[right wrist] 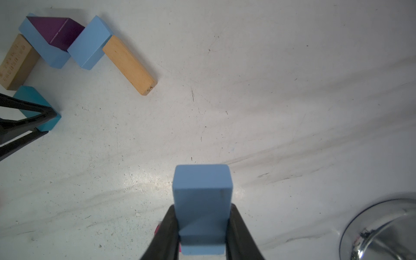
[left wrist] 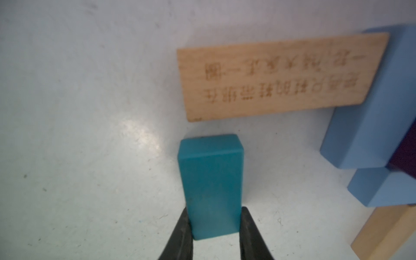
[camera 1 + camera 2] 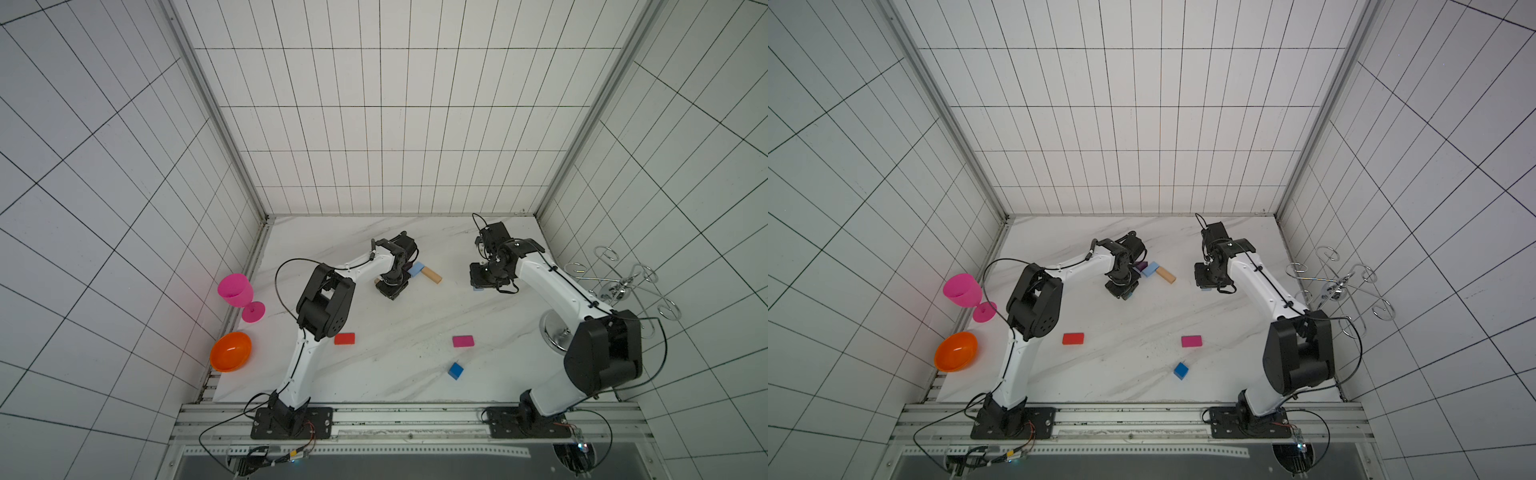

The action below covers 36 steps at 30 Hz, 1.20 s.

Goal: Assemble a heart with building blocks
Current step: Assemble the building block at the center of the board.

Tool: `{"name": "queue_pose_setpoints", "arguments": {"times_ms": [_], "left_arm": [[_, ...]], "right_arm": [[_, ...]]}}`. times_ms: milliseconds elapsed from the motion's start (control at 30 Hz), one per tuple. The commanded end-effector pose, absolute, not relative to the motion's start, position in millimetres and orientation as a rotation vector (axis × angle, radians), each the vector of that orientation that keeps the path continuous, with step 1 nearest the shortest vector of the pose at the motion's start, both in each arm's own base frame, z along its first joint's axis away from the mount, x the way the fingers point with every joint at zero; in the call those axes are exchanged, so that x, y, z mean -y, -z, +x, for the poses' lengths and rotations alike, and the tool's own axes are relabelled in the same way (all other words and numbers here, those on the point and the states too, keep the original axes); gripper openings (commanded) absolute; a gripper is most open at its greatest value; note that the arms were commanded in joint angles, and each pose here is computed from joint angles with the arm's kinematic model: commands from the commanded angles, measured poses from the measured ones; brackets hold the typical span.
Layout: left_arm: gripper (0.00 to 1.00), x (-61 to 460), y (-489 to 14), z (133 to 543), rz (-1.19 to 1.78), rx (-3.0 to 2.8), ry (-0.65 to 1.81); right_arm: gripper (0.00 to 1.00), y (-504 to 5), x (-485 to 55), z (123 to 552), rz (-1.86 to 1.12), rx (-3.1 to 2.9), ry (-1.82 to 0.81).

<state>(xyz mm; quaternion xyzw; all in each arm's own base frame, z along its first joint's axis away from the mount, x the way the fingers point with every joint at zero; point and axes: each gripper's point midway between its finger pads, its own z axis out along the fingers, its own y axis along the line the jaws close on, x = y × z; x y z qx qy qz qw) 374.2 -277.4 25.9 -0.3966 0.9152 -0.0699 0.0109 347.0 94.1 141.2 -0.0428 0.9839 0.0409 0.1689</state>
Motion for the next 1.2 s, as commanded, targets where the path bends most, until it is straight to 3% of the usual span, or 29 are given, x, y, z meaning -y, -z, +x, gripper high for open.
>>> {"name": "queue_pose_setpoints", "arguments": {"times_ms": [0,800,1033,1167], "left_arm": [[0.04,271,-16,378,-1.257,-2.858,0.166],[0.06,265,-12,383,-1.283,-2.856,0.146],[0.30,267,-13,381,-1.254,-2.879,0.163],[0.56,271,-17,382,-1.222,-2.891,0.191]], "right_arm": [[0.00,-148,-95,353,-0.127,-2.797,-0.127],[0.00,-137,-98,352,-0.148,-2.833,-0.138],[0.00,-135,-97,351,-0.150,-2.836,-0.136],[0.00,-135,-97,351,-0.149,-2.836,-0.135]]}}
